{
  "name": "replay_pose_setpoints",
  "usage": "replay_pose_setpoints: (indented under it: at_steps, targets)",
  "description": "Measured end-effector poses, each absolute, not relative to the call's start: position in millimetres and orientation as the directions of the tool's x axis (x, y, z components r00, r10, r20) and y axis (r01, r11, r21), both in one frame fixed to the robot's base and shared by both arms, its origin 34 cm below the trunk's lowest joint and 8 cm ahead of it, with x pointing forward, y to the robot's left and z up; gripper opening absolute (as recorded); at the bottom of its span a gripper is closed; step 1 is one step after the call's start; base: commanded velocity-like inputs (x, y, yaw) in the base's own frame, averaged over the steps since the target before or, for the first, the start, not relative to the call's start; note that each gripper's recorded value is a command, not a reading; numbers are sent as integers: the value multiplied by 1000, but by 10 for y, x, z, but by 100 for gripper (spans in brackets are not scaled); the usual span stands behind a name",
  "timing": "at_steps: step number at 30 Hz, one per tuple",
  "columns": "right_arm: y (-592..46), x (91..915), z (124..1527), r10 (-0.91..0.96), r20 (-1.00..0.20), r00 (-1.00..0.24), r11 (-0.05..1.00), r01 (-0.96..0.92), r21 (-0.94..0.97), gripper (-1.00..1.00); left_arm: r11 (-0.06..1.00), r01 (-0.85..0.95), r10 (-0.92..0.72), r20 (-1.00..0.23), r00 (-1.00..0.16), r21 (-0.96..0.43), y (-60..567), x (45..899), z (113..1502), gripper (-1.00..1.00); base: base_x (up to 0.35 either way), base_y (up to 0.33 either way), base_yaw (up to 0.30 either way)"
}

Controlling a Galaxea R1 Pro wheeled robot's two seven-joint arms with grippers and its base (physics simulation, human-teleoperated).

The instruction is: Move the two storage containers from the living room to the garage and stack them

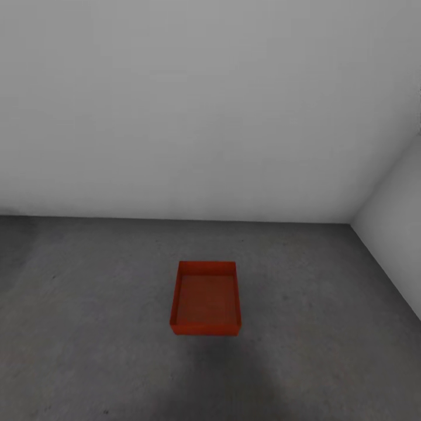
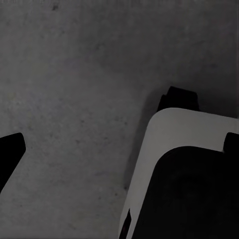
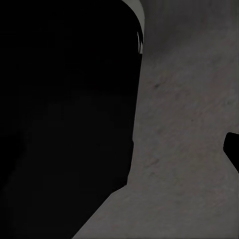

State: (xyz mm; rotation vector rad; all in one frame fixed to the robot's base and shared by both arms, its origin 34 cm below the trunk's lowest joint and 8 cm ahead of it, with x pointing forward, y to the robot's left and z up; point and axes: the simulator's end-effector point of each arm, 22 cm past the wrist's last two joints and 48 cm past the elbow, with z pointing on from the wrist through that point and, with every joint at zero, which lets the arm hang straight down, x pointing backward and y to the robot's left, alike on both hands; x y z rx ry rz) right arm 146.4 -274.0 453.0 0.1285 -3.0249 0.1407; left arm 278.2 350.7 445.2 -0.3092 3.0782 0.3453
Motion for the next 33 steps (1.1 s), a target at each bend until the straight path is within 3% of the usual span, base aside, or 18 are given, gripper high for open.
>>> replay_pose_setpoints:
  at_steps: [33]
  targets:
    - [-2777, 1666, 4541, -84, 62, -995, 992, -89, -94, 100, 956, -211, -193, -102, -976, 206, 3507, 2994, 4530, 100, 0, 0, 0]
